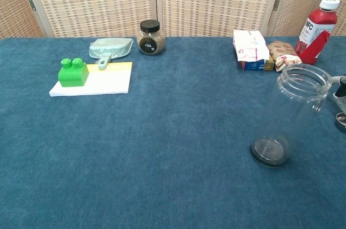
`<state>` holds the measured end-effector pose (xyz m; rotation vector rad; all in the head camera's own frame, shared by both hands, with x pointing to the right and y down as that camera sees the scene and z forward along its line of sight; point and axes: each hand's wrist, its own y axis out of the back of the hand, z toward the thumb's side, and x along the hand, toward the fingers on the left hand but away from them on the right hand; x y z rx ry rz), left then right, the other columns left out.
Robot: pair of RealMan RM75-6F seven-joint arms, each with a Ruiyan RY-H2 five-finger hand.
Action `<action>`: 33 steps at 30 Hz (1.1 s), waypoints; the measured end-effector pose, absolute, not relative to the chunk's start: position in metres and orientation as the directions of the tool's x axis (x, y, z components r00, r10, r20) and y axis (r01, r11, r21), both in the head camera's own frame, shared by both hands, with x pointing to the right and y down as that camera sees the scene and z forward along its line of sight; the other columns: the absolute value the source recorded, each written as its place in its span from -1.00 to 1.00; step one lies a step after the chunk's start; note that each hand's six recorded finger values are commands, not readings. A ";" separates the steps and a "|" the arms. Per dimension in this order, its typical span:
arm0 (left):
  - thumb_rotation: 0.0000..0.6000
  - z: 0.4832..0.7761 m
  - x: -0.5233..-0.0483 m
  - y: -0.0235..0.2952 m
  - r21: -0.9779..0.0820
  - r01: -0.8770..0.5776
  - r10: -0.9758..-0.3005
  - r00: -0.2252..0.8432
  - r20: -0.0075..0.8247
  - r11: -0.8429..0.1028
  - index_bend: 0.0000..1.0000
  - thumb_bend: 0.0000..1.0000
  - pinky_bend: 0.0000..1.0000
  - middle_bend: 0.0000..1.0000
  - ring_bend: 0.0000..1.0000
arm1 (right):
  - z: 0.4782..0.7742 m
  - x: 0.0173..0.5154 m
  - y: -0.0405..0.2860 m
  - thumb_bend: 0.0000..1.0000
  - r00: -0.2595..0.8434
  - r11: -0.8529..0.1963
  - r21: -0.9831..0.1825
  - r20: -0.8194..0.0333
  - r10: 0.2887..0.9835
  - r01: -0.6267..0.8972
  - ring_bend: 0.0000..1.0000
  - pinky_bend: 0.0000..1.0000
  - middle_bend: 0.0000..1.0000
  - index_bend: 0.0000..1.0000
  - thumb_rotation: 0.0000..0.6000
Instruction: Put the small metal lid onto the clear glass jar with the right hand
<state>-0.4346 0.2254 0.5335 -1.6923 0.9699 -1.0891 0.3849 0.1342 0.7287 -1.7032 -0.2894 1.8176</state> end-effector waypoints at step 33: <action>1.00 0.549 -0.429 0.224 -0.939 -0.099 -0.908 0.303 0.288 -0.331 -1.00 -0.02 -0.79 -0.99 -1.00 | 0.573 0.301 0.101 -0.22 0.189 -0.635 -0.737 -0.674 0.714 -0.232 -1.00 -1.00 -0.91 0.27 1.00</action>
